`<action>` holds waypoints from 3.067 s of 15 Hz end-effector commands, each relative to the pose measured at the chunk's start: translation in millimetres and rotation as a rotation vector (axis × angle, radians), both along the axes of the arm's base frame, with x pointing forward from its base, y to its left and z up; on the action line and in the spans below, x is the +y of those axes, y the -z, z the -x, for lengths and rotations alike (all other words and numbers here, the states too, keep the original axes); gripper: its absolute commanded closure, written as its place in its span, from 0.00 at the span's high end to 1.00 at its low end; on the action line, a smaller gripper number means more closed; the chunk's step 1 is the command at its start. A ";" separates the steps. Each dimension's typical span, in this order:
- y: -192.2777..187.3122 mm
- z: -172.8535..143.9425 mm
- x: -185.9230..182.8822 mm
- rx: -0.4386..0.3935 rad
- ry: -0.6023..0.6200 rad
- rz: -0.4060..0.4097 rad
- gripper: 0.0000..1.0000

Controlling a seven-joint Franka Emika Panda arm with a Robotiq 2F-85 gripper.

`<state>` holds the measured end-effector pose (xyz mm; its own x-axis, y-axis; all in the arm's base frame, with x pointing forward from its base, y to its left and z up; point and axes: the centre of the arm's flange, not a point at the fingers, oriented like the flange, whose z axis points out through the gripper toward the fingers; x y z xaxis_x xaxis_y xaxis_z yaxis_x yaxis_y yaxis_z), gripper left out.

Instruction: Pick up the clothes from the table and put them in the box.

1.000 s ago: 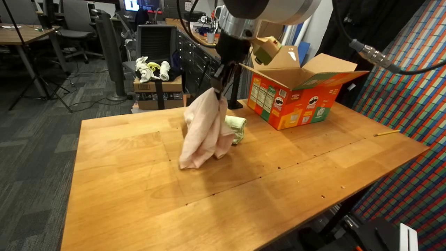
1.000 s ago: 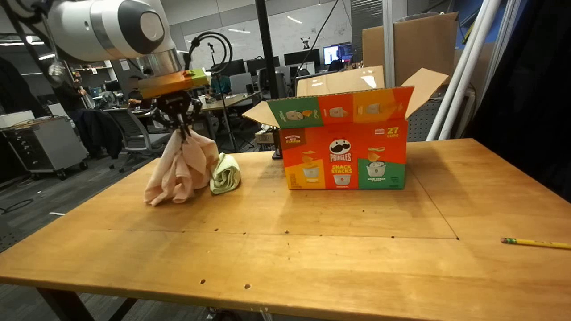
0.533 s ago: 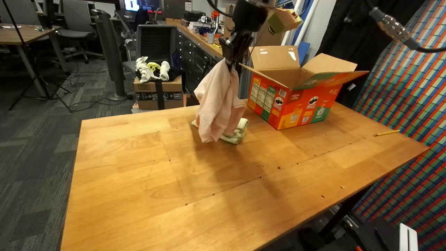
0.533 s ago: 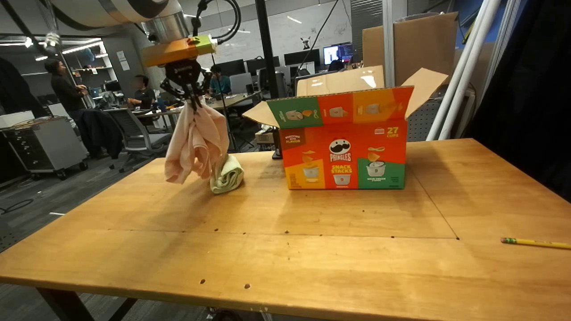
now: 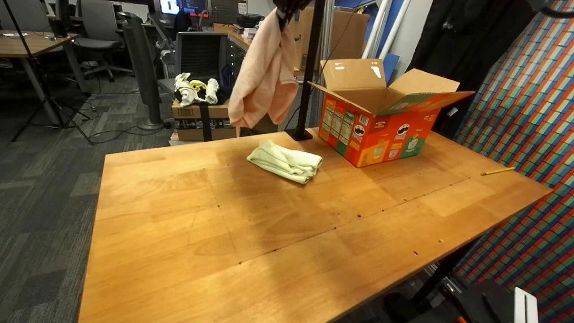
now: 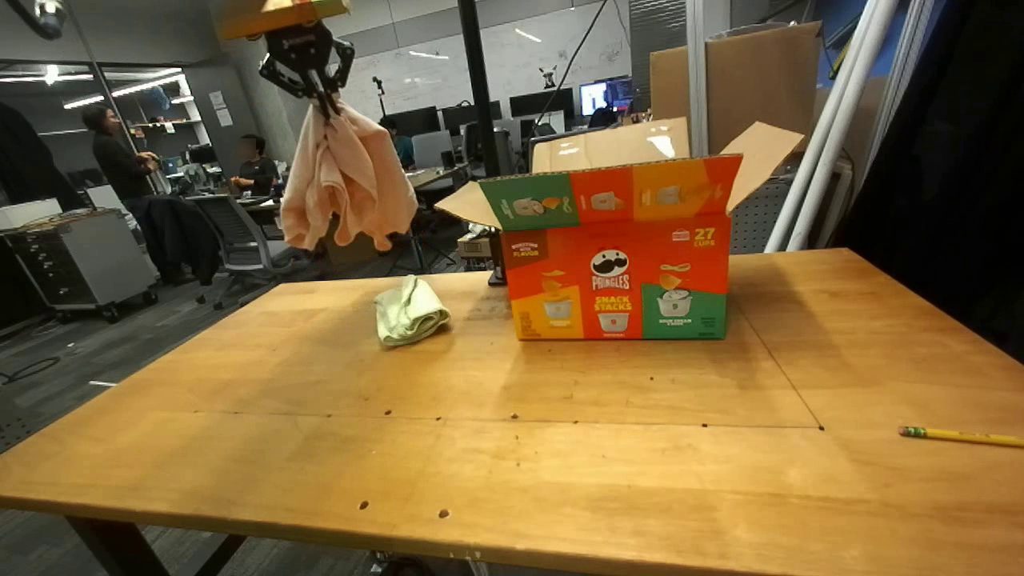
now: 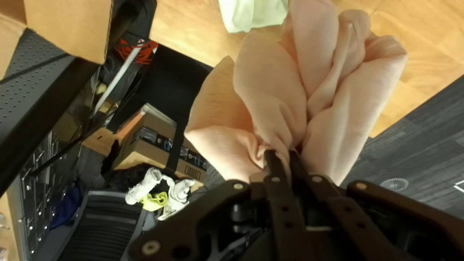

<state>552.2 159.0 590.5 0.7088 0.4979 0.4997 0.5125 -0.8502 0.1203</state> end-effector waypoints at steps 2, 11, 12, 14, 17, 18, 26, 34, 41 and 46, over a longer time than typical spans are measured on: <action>-41.6 -18.2 -7.7 -0.094 0.037 -0.008 0.02; -66.1 -56.6 -108.7 -0.146 0.207 0.001 0.02; -69.0 -58.7 -120.2 -0.151 0.229 0.001 0.02; -73.2 -61.9 -139.4 -0.161 0.268 0.000 0.02; -80.2 -63.8 -164.0 -0.177 0.318 -0.002 0.02; -82.5 -64.1 -172.4 -0.181 0.331 -0.003 0.02; -87.0 -50.0 -248.9 -0.201 0.437 -0.002 0.02; -47.7 -31.3 -290.0 -0.146 0.476 -0.003 0.02; 4.6 -22.0 -287.4 -0.025 0.455 0.005 0.32; 20.4 -33.7 -287.2 0.014 0.463 0.016 0.38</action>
<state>585.9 -128.2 570.2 0.8649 0.1350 0.4834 0.0811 -0.9881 0.1309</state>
